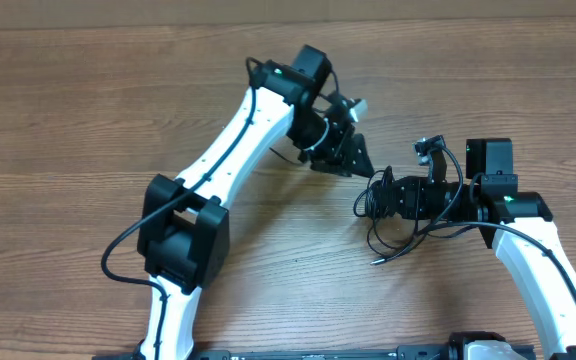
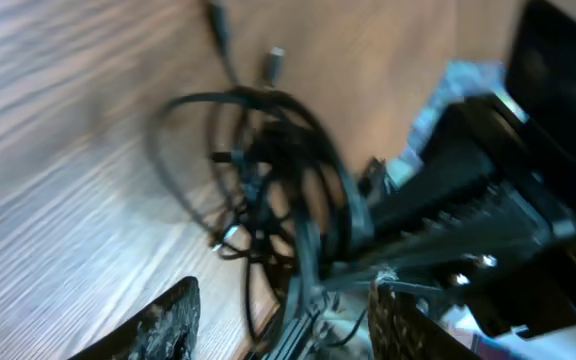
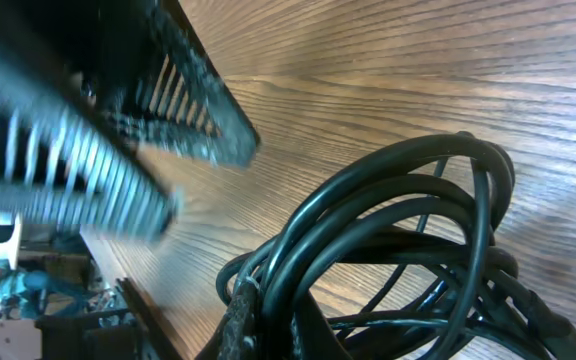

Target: Untangle cables

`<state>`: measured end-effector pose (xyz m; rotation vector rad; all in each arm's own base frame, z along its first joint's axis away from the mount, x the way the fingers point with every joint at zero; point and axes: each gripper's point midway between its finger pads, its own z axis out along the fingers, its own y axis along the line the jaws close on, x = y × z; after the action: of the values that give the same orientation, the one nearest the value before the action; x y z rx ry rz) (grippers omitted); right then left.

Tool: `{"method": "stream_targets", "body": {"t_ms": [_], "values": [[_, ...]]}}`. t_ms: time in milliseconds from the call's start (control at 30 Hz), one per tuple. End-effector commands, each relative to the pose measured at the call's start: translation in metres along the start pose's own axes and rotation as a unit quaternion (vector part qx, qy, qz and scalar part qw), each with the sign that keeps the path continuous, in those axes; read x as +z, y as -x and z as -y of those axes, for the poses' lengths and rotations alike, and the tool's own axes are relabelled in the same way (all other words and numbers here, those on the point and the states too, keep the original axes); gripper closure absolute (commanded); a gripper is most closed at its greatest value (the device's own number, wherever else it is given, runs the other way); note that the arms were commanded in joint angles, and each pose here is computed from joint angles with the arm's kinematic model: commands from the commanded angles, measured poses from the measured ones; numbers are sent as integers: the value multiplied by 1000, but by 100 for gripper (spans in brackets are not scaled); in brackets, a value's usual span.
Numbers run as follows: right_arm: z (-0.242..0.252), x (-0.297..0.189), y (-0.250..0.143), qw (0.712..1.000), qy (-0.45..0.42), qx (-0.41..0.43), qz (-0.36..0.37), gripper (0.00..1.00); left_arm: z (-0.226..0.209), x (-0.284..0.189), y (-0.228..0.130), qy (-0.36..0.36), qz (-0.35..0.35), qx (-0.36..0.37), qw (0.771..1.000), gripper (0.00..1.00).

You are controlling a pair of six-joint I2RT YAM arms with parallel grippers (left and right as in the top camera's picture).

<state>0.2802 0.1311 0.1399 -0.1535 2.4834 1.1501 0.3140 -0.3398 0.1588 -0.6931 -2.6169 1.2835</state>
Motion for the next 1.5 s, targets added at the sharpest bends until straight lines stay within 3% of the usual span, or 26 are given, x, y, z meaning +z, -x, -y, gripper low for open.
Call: {"method": "stream_targets", "body": {"t_ms": [0, 300, 633, 733, 867, 1133, 1300, 1467], "values": [[-8, -3, 5, 1000, 16, -2, 7, 96, 18, 3, -1, -37, -4, 62, 997, 47], [-13, -3, 15, 999, 28, 2, 24, 96, 16, 4, -9, -29, -18, 56, 998, 55], [-27, -5, 21, 997, 68, -3, 32, 96, 19, 10, -14, -24, -28, 85, 996, 56], [-27, -5, 22, 997, 67, 1, 33, 96, 22, 14, -16, -25, -32, 99, 994, 64], [-27, -5, 22, 997, 68, 1, 34, 96, 21, 15, -16, -20, -33, 103, 994, 96], [-25, -5, 23, 998, 61, 6, 35, 96, 8, 14, -17, 16, -37, 99, 994, 96], [22, -5, 20, 992, -69, 94, 46, 96, -13, 5, -20, 61, -44, 79, 994, 96], [88, -28, -7, 938, -266, 213, 55, 96, -37, -17, -18, 84, -32, 48, 995, 96]]}}
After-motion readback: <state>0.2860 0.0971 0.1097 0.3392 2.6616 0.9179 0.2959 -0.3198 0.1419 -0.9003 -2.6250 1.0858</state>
